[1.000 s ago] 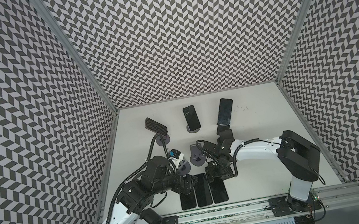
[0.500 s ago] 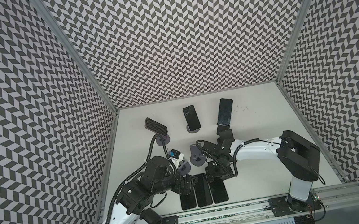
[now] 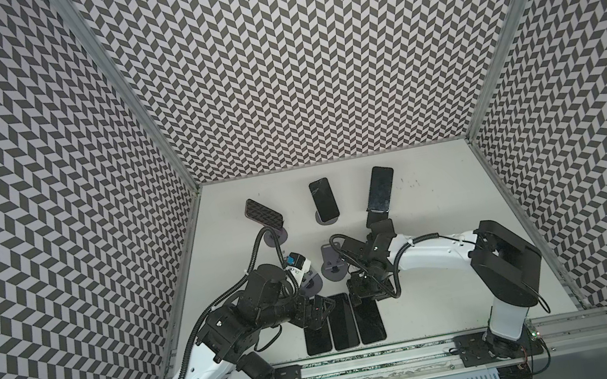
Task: Remove the phone from the phone stand
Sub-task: Place the phone at the bottom-center of the table.
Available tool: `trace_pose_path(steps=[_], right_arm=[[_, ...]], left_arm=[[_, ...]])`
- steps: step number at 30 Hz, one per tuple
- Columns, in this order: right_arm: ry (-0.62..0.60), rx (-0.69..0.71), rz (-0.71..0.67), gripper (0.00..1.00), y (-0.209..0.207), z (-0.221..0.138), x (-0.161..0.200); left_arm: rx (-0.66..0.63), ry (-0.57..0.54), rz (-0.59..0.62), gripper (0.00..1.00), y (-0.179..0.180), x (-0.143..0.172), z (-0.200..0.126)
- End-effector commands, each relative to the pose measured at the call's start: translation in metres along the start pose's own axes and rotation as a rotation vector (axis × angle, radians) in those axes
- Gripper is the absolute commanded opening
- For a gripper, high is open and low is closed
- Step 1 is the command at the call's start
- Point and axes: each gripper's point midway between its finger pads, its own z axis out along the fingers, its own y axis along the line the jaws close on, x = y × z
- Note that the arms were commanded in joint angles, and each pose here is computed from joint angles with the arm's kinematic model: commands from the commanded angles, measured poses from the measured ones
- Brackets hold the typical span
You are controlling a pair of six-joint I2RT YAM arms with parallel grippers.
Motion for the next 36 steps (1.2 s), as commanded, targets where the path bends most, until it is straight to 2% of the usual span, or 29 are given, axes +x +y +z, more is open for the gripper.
trace_pose_path(steps=[1, 17, 36], right_arm=[[-0.073, -0.004, -0.011, 0.75, 0.006, -0.024, -0.011], [-0.218, 0.036, -0.013, 0.74, -0.011, -0.090, -0.018], [-0.446, 0.091, 0.017, 0.77, -0.058, -0.165, -0.074]], left_arm=[[0.007, -0.008, 0.011, 1.00, -0.001, -0.001, -0.001], [0.039, -0.099, 0.085, 0.98, -0.019, -0.043, -0.008], [0.097, -0.120, 0.084, 0.97, -0.039, -0.098, 0.024]])
